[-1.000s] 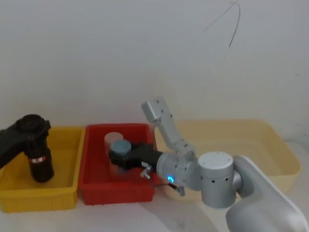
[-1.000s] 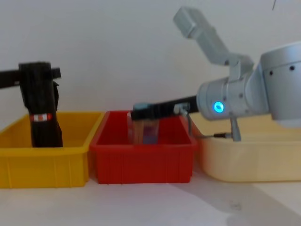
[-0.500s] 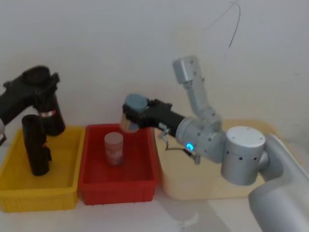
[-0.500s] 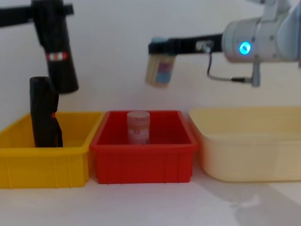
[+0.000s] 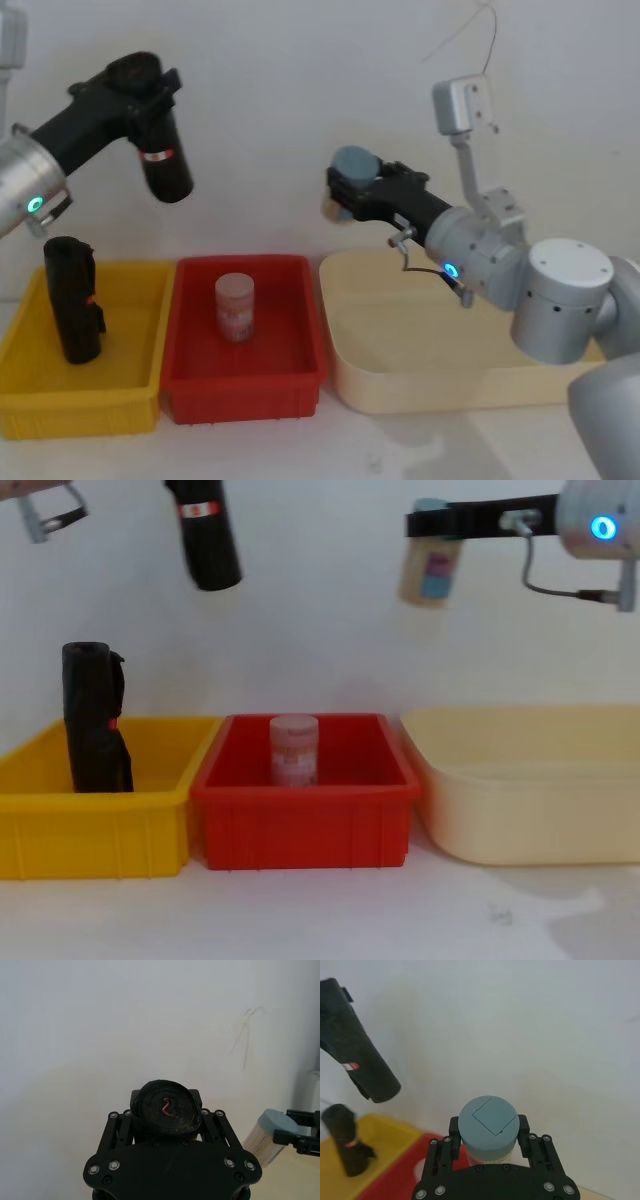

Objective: Pick up the garbage bag with the one hand and transfer it to the other hand.

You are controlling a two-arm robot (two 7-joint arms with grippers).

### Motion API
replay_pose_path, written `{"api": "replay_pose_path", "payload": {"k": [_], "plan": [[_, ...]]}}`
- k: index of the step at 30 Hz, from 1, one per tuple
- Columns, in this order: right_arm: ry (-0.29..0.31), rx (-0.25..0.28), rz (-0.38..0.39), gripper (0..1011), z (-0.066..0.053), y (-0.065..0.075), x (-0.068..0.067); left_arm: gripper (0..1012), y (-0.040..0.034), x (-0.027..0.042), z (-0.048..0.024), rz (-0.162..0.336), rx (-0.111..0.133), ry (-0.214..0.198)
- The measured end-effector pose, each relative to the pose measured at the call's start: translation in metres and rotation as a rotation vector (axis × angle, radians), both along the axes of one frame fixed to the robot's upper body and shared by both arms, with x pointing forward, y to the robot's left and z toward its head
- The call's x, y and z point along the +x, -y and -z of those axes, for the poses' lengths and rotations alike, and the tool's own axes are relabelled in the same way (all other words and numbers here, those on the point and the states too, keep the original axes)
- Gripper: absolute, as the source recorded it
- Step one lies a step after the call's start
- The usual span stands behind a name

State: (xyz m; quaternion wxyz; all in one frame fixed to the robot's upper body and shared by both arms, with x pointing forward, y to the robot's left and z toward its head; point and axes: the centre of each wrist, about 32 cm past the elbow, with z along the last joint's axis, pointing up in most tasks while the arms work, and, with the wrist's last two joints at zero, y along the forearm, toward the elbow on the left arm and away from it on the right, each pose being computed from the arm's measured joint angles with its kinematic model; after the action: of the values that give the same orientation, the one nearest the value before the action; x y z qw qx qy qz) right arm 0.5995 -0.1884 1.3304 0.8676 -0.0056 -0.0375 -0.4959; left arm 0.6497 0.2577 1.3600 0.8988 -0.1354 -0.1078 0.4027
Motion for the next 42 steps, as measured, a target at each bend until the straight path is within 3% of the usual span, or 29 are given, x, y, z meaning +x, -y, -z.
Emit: {"api": "replay_pose_path", "payload": {"k": [6,7,8,10,13,14,17,18,24,34,42], "plan": [[-0.011,-0.011,0.102,646,0.006,0.025,-0.003,528,0.0186,0.0253,-0.0072,0.09,-0.014,0.011],[-0.016,-0.013,0.114,646,0.008,0.028,-0.003,528,0.0227,0.0313,-0.0058,0.11,-0.016,0.004],[-0.022,-0.014,0.125,646,0.01,0.031,-0.004,528,0.0227,0.0313,-0.0058,0.11,-0.016,0.004],[-0.03,-0.016,0.147,647,0.012,0.037,-0.005,528,0.0325,0.0426,-0.0055,0.157,-0.021,-0.001],[-0.064,-0.023,0.206,646,0.023,0.054,-0.008,528,0.0402,0.0517,-0.0042,0.194,-0.028,-0.01],[-0.07,-0.024,0.217,646,0.025,0.058,-0.009,528,0.0481,0.0587,-0.0023,0.225,-0.033,-0.02],[-0.096,-0.027,0.257,647,0.034,0.07,-0.012,528,0.0558,0.0653,-0.0033,0.257,-0.036,-0.024],[-0.101,-0.027,0.265,646,0.035,0.073,-0.012,528,0.0613,0.0686,0.0,0.278,-0.039,-0.034],[-0.136,-0.031,0.31,646,0.046,0.087,-0.016,528,0.0726,0.0759,0.0011,0.325,-0.037,-0.046],[-0.155,-0.019,0.329,651,0.057,0.095,-0.021,528,0.0807,0.0798,0.0006,0.359,-0.03,-0.053],[-0.153,-0.008,0.328,866,0.059,0.098,-0.023,528,0.0836,0.0808,0.0,0.372,-0.026,-0.055]]}}
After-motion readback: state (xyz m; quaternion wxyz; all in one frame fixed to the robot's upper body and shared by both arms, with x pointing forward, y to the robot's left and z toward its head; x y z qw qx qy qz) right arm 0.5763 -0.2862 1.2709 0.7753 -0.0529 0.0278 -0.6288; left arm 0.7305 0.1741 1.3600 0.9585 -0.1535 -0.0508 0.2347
